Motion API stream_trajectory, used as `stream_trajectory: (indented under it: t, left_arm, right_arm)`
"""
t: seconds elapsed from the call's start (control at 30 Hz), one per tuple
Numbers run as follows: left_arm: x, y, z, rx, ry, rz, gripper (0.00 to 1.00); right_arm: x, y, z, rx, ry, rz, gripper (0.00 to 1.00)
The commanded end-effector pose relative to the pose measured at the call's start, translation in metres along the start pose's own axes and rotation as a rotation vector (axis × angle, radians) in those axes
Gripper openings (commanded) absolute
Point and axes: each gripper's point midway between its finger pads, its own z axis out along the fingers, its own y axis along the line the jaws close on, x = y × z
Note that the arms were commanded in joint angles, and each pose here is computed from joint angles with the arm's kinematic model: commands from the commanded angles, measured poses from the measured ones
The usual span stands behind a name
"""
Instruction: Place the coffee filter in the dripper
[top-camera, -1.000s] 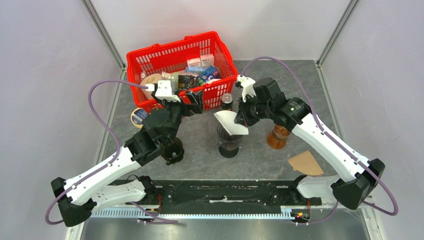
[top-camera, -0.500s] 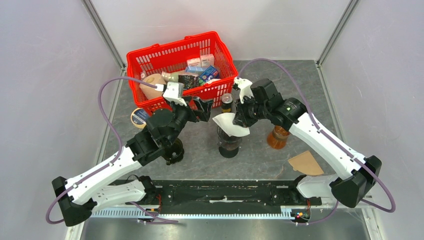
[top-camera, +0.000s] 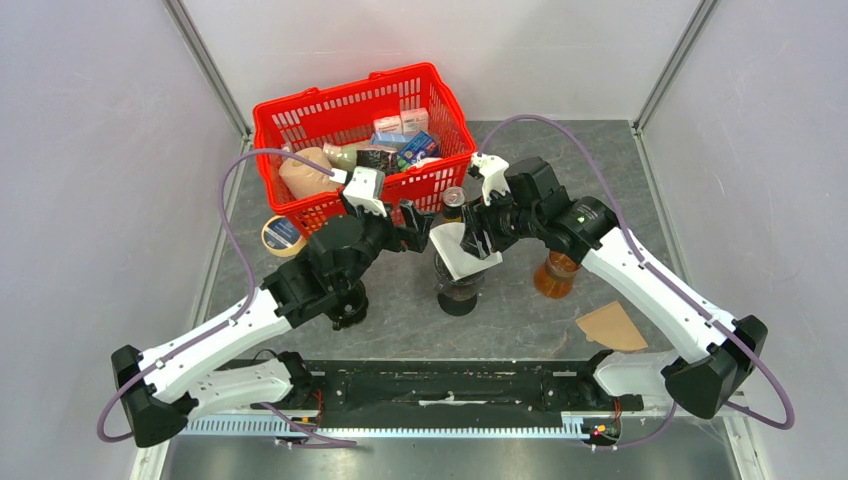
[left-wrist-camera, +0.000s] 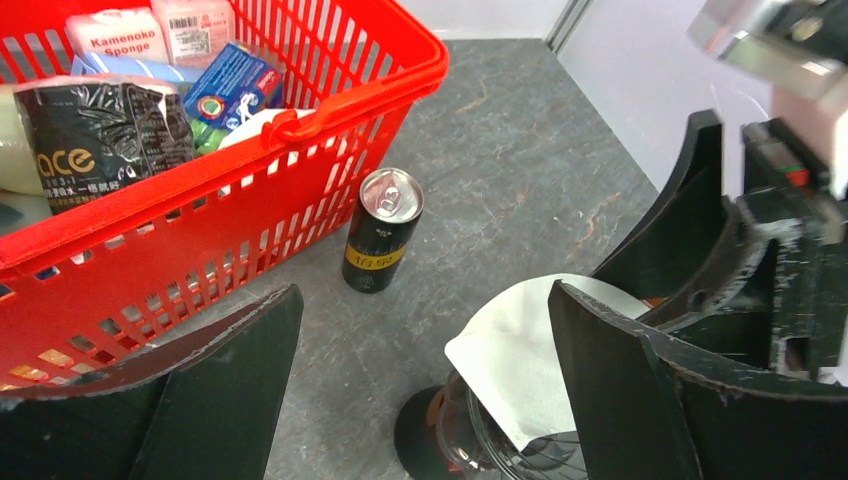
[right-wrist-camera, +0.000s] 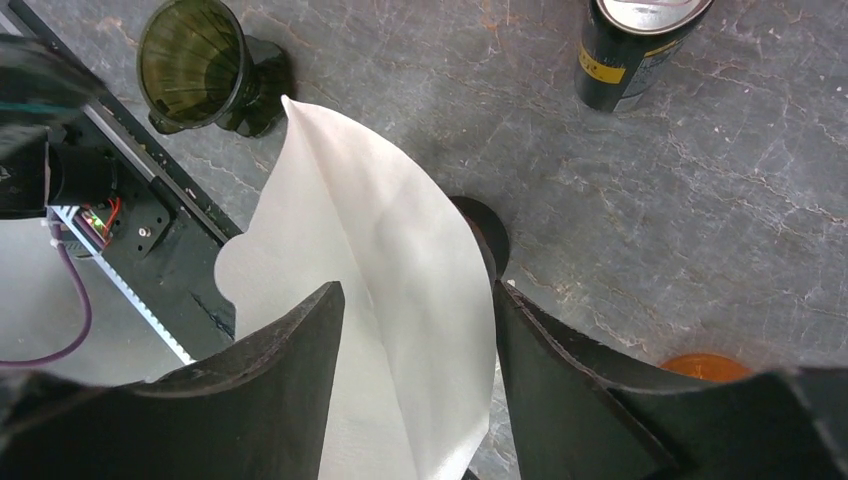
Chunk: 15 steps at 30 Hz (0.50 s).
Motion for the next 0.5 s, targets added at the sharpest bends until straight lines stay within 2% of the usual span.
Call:
stream_trajectory:
  t: [0.0, 0.33, 0.47]
  left_arm:
    - [-0.007, -0.01, 0.002, 0.024, 0.008, -0.044, 1.0]
    - [0.007, -0.013, 0.008, 0.013, 0.103, -0.012, 1.0]
    - [0.013, -0.015, 0.007, 0.028, 0.114, -0.023, 1.0]
  right_arm:
    - [-0.024, 0.003, -0.019, 0.011, -0.106, -0.029, 0.65]
    - [-0.021, 0.004, -0.025, 0.005, -0.091, -0.06, 0.71]
    - [-0.028, -0.003, -0.031, 0.055, -0.121, -0.074, 0.71]
